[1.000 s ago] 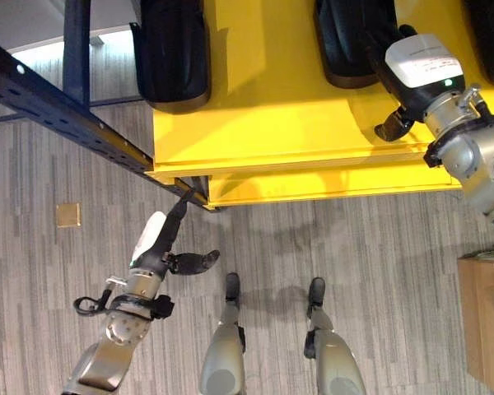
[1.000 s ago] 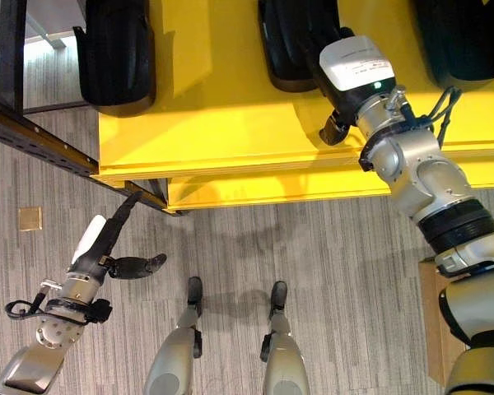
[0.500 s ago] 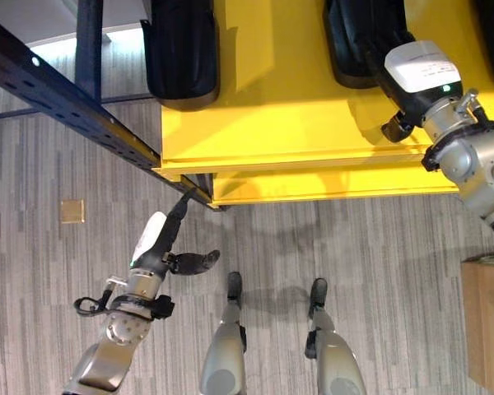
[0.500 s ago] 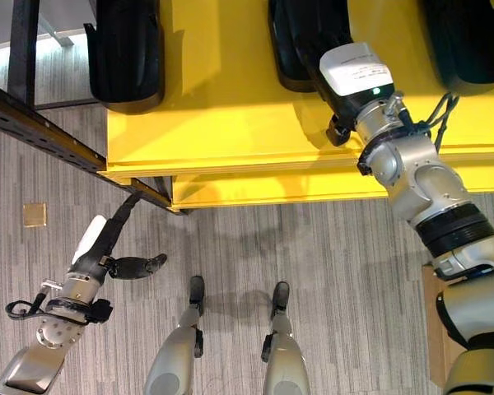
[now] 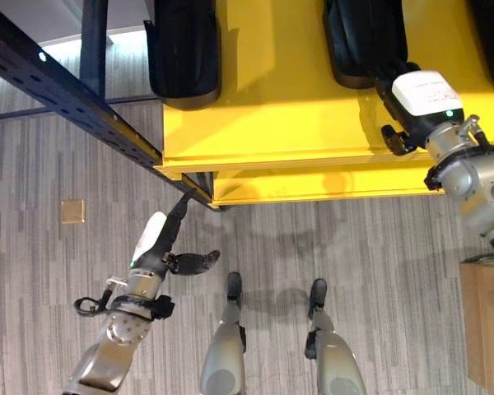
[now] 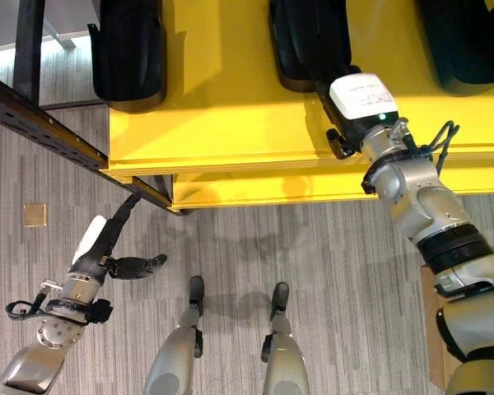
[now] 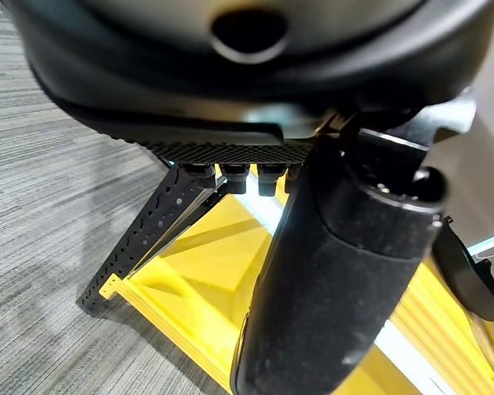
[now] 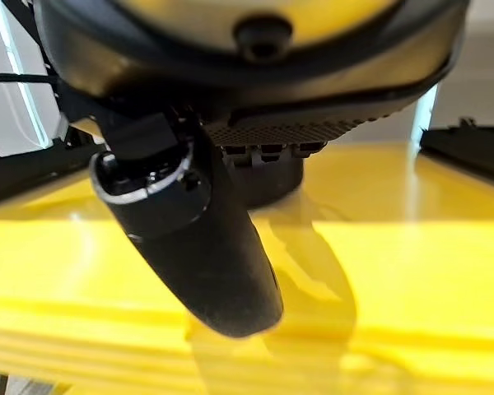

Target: Move parts from the plastic box to the shelf.

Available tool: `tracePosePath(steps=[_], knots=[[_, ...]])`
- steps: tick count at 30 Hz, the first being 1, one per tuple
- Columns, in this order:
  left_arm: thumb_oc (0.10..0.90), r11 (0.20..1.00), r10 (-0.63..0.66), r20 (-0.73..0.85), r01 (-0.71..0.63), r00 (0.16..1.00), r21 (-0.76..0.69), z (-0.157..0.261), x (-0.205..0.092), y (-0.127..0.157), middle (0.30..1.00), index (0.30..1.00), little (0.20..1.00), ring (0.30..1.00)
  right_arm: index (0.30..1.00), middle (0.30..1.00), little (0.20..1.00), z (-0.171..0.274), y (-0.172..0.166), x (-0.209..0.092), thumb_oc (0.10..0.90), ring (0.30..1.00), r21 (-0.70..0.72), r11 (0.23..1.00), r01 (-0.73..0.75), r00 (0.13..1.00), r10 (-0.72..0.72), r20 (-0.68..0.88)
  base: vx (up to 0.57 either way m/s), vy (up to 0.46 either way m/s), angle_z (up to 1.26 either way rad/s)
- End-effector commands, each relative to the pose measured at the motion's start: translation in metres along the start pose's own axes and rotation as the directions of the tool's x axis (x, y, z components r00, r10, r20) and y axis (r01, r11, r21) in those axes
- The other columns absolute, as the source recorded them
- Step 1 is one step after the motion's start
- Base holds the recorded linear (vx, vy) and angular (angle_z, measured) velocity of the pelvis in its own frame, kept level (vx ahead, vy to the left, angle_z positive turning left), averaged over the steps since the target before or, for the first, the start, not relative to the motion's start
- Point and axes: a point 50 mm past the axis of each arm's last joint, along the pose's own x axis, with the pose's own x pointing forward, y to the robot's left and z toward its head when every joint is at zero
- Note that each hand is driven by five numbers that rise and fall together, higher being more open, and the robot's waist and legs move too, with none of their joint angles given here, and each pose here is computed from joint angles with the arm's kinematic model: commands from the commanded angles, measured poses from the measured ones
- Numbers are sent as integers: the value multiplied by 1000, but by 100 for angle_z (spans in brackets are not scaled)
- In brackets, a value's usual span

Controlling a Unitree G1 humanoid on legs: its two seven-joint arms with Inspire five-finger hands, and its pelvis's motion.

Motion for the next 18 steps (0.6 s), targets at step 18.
tracePosePath(steps=[18], knots=[[900, 992, 119, 166, -124, 979, 22, 28, -2, 23, 1000, 1000, 1000, 1000, 1000, 1000, 1000, 9, -23, 8, 900, 1000, 8, 996, 86, 996, -86, 31, 0, 0, 0]])
